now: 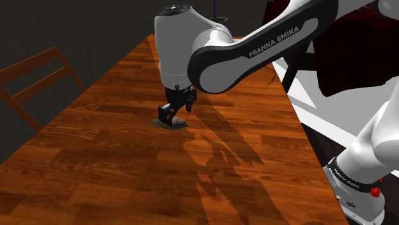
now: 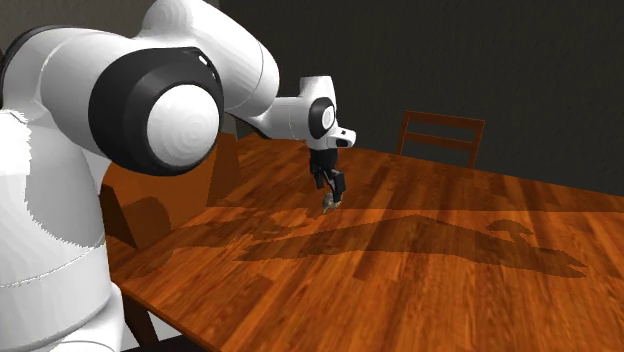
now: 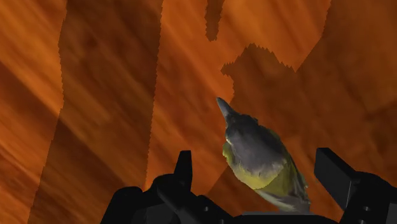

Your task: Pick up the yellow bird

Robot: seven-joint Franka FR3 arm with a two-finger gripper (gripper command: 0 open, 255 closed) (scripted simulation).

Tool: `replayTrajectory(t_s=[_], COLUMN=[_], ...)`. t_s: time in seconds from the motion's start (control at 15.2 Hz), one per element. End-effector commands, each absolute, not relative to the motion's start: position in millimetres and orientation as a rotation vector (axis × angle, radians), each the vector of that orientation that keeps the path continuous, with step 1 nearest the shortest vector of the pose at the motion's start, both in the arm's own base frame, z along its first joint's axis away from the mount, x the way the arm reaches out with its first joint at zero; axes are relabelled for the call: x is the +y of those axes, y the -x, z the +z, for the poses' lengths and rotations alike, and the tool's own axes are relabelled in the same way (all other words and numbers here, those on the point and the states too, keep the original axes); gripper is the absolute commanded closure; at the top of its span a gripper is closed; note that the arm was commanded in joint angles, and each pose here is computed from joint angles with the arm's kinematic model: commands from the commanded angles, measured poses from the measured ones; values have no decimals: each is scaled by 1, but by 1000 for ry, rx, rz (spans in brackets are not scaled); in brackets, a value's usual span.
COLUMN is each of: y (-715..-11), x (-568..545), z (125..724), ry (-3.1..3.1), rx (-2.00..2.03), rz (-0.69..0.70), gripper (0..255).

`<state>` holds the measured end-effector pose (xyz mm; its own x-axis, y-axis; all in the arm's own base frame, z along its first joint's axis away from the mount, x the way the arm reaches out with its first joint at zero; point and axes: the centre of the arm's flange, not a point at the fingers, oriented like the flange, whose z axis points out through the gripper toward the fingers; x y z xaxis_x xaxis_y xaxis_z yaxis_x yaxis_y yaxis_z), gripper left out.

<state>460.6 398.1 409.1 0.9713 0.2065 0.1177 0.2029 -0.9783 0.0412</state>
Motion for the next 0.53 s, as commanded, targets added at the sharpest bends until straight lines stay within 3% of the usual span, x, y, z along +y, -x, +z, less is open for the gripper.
replayTrajectory(t_s=[0.0, 0.46], y=[-463, -463], x=[405, 405], z=[401, 366], ry=[-3090, -3090], rx=[323, 323], rz=[194, 194], gripper=[0, 0])
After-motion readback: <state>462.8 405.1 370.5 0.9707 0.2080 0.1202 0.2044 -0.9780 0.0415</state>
